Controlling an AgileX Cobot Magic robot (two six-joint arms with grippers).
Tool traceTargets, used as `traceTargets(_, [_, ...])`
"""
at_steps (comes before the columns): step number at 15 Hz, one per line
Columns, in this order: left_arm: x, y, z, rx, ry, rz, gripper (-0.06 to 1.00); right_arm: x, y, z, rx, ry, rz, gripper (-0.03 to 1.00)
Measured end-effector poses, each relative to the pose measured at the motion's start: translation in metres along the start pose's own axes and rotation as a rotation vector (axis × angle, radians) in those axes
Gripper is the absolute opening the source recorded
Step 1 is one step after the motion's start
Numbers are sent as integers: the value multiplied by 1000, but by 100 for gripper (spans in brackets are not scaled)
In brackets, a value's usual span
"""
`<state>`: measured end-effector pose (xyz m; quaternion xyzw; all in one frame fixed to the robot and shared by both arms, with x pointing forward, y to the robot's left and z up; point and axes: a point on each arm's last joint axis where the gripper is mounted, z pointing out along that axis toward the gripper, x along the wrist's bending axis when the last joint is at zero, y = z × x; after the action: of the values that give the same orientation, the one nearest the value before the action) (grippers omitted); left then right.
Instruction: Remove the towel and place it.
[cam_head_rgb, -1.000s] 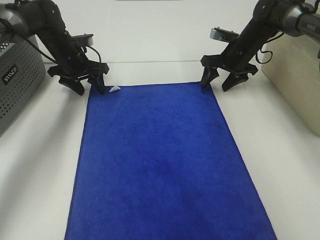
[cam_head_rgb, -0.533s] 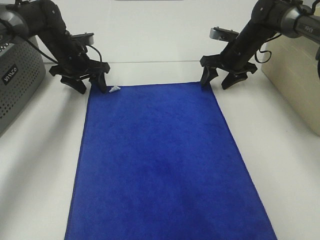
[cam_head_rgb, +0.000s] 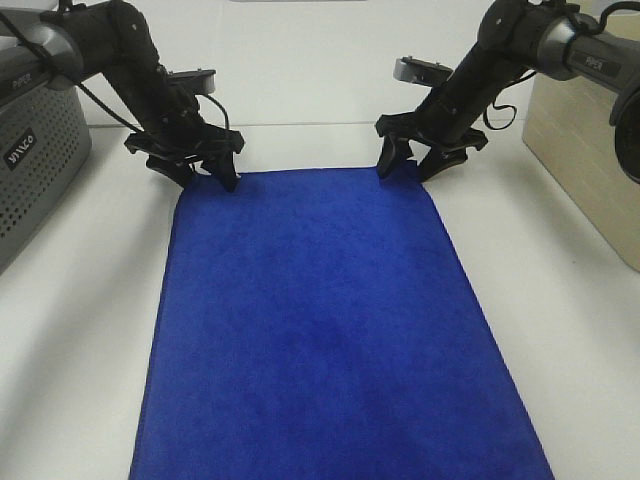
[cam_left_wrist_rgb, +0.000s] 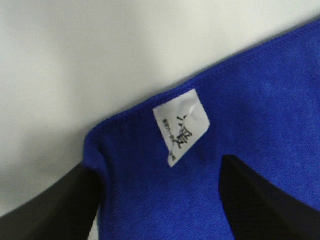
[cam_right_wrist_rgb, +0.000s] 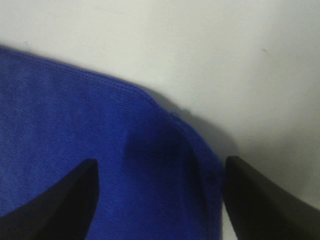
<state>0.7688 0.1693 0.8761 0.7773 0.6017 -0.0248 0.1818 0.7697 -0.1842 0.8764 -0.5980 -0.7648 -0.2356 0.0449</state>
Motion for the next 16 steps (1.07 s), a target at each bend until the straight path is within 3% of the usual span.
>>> traceTargets(5, [0,0,2,2,15,11,52,4,1,4,-15,-8,-15,51])
traceTargets(7, [2,-1,2,6,34,24,35,2,2,6,-31,-24,-19,30])
traceTargets(8, [2,0,2,2,37,40,23,1,3,8,-45,-29,-18,14])
traceTargets(10, [2,1,3,-14,39,75,2,-1,4,8,-58,-46,-26,2])
traceTargets(16, [3,11,4,-109,56,139,1,-5,10,9,-126,-81,-7,2])
